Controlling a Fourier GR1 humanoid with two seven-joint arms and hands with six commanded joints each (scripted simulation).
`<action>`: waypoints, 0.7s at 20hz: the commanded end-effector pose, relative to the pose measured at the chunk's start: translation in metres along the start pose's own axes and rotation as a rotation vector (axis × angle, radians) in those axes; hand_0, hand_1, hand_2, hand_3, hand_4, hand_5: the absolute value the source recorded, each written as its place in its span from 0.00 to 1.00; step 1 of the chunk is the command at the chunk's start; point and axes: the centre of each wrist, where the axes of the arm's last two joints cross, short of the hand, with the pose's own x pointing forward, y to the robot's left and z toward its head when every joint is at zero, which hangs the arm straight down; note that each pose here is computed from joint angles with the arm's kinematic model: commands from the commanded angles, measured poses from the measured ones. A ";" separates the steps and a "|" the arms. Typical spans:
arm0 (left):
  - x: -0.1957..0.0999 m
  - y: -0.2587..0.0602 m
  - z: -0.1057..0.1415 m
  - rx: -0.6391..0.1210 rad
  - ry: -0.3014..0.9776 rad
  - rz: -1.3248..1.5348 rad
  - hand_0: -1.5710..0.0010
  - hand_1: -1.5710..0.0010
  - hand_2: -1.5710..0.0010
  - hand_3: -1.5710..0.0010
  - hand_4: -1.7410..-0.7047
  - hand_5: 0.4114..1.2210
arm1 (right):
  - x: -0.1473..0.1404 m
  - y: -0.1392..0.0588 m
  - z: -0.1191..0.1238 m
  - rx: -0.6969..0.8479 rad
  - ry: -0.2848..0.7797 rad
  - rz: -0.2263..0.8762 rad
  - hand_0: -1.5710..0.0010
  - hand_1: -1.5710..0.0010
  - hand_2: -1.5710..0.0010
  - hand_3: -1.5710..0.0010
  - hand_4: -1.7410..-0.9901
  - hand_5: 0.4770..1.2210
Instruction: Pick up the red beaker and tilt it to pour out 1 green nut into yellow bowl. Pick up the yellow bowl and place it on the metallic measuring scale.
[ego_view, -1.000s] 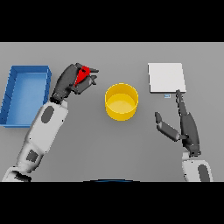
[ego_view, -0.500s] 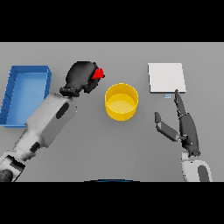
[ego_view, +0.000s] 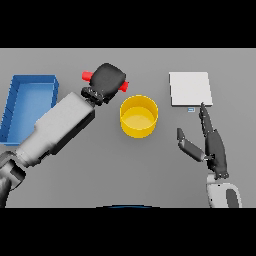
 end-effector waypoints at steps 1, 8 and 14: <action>0.003 0.005 -0.002 -0.006 -0.022 -0.048 0.00 0.00 0.00 0.19 0.04 0.99 | -0.002 0.001 0.001 0.000 0.001 -0.003 1.00 1.00 1.00 1.00 0.60 0.27; 0.028 0.005 -0.014 -0.118 -0.156 -0.395 0.00 0.00 0.00 0.04 0.01 1.00 | -0.004 0.004 0.000 -0.019 -0.012 -0.041 1.00 1.00 1.00 1.00 0.60 0.22; 0.034 0.013 -0.022 -0.153 -0.181 -0.622 0.00 0.00 0.00 0.01 0.00 1.00 | -0.005 0.002 0.001 -0.039 0.008 -0.024 1.00 1.00 1.00 1.00 0.62 0.18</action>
